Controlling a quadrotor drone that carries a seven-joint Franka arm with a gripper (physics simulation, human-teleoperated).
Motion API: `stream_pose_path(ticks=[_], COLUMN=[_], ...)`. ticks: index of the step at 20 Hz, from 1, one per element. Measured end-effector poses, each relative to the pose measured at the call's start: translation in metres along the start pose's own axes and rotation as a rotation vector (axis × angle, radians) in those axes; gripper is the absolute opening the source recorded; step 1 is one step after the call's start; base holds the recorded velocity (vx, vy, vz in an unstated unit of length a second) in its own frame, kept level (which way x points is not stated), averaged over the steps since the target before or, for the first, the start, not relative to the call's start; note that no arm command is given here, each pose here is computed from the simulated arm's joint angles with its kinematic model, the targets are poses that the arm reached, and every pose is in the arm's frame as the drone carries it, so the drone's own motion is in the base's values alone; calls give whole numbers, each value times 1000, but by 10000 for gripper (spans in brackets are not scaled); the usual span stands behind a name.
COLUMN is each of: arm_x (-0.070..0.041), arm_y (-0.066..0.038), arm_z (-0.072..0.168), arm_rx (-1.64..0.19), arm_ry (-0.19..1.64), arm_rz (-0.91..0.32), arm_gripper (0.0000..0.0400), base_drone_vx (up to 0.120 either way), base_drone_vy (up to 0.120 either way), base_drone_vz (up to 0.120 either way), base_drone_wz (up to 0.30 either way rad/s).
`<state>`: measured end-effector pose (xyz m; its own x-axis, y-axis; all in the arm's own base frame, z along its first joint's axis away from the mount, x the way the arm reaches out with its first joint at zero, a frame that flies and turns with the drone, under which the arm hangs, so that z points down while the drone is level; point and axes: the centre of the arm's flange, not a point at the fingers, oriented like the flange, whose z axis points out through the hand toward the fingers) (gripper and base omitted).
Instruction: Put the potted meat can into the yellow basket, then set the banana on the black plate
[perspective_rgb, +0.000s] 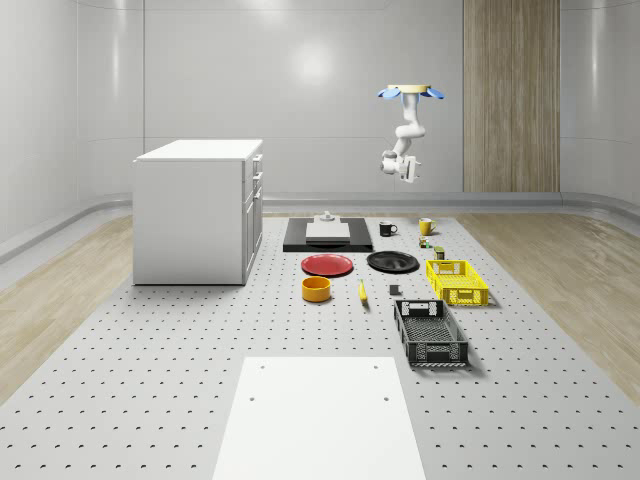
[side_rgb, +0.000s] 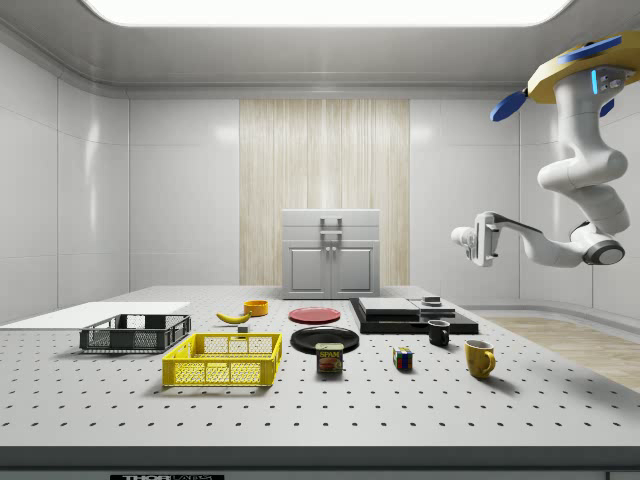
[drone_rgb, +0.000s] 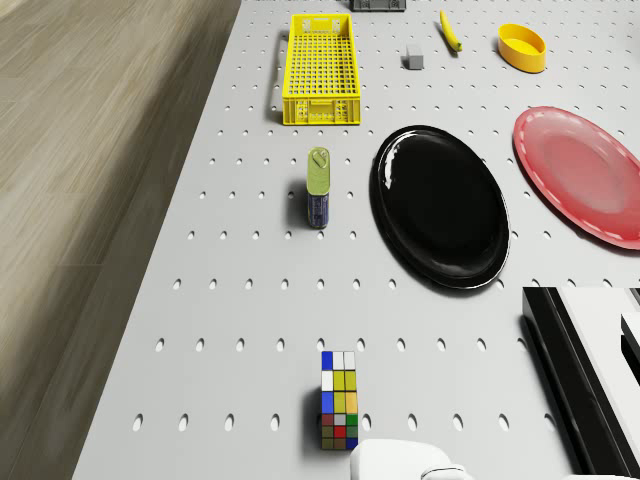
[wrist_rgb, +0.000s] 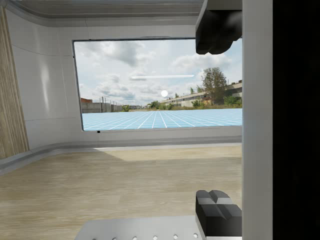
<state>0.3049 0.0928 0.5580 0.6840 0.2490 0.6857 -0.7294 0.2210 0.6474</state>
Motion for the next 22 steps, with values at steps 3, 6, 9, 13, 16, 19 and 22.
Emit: stream_pose_path(ticks=[3, 6, 9, 13, 16, 19, 22], arm_x=[-30, -48, -58, -64, -66, -67, -67], arm_y=[-30, -48, -56, -62, -63, -64, -65], arm_z=[10, 27, 41, 53, 58, 61, 63], arm_rx=[-316, -536, -672, -771, -810, -832, -845], arm_ry=[314, 535, 674, 777, 818, 843, 857], arm_rz=[-10, -18, -24, -29, -31, -32, -33], arm_gripper=[400, 400, 400, 400, 400, 400, 400], base_drone_vx=[120, 120, 120, 120, 120, 120, 120], base_drone_vy=[0, 0, 0, 0, 0, 0, 0], base_drone_vz=[-120, -120, -120, -120, -120, -120, -120], base_drone_wz=[0, 0, 0, 0, 0, 0, 0])
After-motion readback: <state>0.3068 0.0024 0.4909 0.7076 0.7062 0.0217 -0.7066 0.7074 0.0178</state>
